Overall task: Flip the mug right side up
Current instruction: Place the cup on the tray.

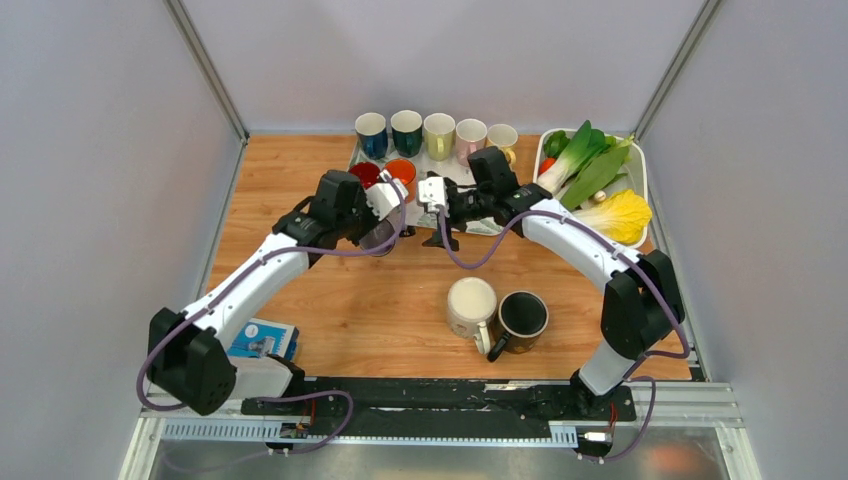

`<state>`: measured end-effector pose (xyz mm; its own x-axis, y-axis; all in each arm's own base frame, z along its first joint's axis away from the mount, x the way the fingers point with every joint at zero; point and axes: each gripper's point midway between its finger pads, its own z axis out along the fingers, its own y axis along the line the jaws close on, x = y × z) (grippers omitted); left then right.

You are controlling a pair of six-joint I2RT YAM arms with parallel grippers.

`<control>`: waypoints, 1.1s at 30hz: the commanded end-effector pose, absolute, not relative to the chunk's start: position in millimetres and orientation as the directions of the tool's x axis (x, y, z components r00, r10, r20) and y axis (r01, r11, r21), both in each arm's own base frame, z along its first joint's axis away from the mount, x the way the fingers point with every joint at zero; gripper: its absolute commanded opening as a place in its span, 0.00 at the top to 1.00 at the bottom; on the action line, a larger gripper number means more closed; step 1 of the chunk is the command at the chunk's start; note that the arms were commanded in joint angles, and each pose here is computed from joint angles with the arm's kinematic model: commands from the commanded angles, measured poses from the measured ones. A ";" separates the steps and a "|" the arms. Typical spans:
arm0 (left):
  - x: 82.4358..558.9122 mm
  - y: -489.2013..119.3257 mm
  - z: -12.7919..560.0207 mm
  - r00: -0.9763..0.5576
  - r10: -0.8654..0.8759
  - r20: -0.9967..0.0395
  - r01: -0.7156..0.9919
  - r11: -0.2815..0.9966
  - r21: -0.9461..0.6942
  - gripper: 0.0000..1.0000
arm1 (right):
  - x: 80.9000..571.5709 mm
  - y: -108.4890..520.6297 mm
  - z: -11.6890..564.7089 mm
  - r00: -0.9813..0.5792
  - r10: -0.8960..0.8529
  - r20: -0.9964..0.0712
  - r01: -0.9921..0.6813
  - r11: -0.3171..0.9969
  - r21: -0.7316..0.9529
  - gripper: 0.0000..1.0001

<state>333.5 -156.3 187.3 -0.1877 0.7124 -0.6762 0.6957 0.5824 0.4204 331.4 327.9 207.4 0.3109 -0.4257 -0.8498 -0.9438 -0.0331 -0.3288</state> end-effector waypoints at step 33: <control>352.0 -198.3 214.6 -0.384 0.526 -0.759 0.684 0.715 0.149 0.52 | 348.0 369.1 159.3 0.520 -0.635 -0.571 -0.809 -0.153 -0.567 1.00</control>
<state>331.4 -175.1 164.3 -0.4617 0.6281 -0.6263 0.7085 0.6860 0.1657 339.4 359.9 139.4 0.5190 -0.6620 -0.5407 -0.8233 -0.2171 -0.5245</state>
